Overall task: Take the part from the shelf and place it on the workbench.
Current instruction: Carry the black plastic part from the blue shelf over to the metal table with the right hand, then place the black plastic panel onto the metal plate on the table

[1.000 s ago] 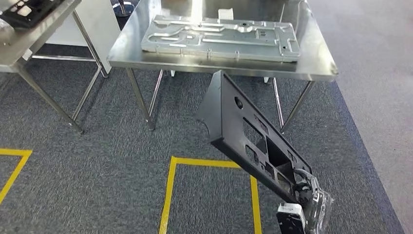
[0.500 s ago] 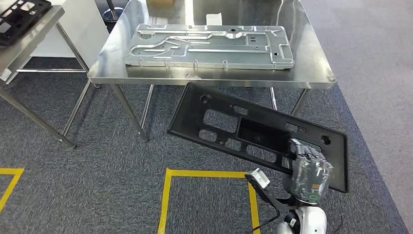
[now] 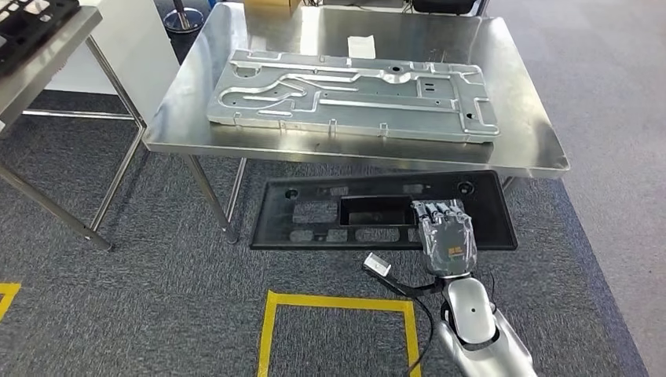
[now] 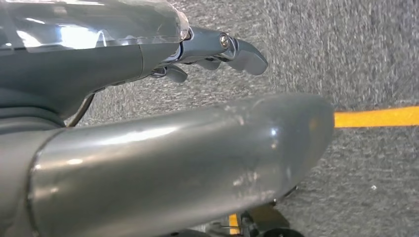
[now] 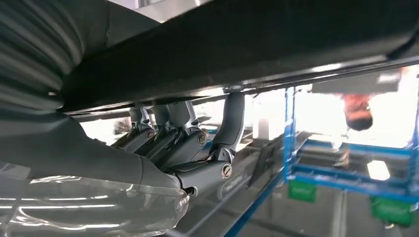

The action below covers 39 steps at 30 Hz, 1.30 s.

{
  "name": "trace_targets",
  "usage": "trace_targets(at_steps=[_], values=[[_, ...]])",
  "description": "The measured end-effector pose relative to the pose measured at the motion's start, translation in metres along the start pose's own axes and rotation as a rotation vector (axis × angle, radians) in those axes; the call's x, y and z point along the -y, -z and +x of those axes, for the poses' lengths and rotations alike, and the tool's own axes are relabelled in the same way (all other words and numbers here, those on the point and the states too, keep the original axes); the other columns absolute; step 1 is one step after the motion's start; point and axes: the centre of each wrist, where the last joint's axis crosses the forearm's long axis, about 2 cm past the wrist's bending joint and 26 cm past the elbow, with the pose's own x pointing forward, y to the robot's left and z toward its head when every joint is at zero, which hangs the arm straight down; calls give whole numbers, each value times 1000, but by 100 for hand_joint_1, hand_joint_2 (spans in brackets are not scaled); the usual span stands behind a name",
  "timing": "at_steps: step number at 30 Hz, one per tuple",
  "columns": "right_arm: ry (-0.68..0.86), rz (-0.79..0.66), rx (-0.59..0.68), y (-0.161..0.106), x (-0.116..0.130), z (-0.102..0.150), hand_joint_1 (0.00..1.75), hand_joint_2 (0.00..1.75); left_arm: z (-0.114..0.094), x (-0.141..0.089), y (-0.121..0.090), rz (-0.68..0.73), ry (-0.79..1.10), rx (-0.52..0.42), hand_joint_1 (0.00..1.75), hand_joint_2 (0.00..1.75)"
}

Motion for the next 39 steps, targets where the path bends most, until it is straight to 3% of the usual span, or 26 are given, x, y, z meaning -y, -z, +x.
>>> trace_targets(at_steps=[6,12,17,39], values=[[-9,62,109,2,-6,5,175,175,-1,2,-1,-19,12,-4,0,0],[-17,51,184,29,-3,14,175,175,6,-2,3,-22,22,5,0,0],[-9,59,221,35,-4,24,175,175,4,-3,2,-25,21,0,0,0],[-3,-29,186,35,-1,29,175,175,-1,-1,0,-25,6,-6,0,0]])
